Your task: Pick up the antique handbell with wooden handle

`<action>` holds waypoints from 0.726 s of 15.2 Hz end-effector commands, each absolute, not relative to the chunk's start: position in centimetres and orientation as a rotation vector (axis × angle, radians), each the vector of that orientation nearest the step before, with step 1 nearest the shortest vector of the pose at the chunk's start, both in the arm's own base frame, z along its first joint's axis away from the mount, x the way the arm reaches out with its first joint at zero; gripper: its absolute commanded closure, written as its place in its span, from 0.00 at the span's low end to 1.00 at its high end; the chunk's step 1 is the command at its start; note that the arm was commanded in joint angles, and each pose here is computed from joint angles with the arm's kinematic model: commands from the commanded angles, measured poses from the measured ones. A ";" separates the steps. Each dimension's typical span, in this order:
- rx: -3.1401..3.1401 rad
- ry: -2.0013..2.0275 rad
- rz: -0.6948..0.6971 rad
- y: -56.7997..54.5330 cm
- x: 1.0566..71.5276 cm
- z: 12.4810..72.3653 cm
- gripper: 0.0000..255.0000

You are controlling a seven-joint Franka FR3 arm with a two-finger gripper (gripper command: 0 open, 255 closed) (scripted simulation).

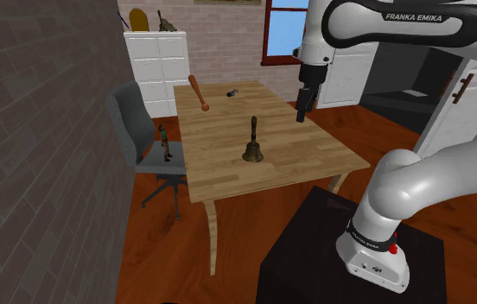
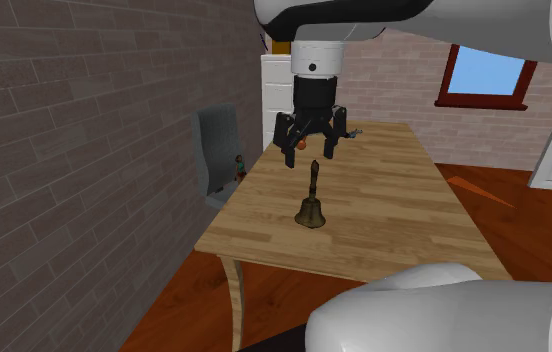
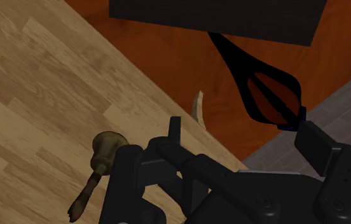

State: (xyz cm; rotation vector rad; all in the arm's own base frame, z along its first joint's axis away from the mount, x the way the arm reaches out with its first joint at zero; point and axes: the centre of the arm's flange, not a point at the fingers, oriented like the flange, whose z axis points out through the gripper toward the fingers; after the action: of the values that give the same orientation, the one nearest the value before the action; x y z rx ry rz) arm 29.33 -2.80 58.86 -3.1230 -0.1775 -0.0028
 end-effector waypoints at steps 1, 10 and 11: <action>-3.123 -0.178 -0.003 -2.8 29.3 58.9 0.00; -3.126 -0.132 -0.031 -8.6 38.4 54.3 0.00; -3.126 -0.127 -0.034 -9.2 39.4 53.8 0.00</action>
State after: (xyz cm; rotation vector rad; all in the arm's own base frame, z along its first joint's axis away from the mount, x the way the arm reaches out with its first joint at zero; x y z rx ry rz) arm 38.31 -8.68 54.29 -3.1250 -0.1321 -0.0295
